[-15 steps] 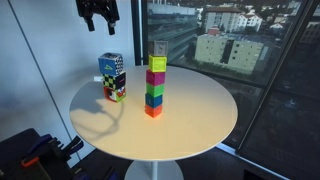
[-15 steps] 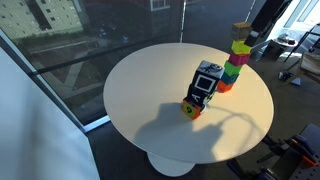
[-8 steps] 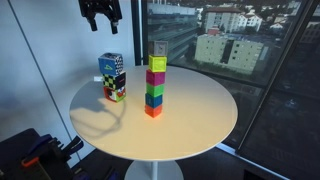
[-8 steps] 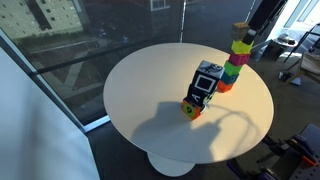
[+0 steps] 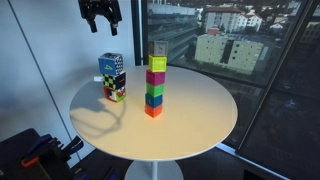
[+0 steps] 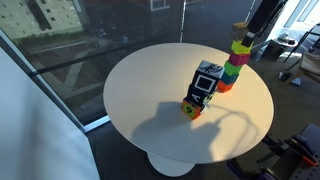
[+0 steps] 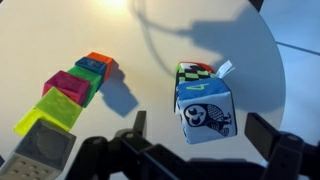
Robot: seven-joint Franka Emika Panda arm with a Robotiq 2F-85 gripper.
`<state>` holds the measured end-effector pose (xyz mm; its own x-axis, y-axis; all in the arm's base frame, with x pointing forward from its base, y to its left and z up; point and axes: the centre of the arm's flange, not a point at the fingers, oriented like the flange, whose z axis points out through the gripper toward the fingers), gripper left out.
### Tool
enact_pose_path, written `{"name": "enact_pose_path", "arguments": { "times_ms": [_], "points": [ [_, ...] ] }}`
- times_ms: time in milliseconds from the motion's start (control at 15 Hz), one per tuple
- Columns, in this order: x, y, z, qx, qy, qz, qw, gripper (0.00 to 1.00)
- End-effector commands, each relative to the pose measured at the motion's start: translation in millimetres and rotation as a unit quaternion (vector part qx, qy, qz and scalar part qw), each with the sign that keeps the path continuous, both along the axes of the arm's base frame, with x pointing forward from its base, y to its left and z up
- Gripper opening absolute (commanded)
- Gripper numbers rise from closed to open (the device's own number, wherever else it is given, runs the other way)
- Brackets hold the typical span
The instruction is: Pick up the block with an owl image from the stack and put it on the table
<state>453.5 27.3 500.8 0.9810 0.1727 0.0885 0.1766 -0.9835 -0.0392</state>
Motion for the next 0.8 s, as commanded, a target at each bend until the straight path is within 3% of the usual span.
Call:
{"name": "enact_pose_path", "arguments": {
  "times_ms": [0,733],
  "points": [
    [4,10,-6,-0.005,0.005,-0.001,1.0000,1.00],
    [19,42,-37,-0.037,-0.013,-0.004,0.9992,1.00]
  ]
}}
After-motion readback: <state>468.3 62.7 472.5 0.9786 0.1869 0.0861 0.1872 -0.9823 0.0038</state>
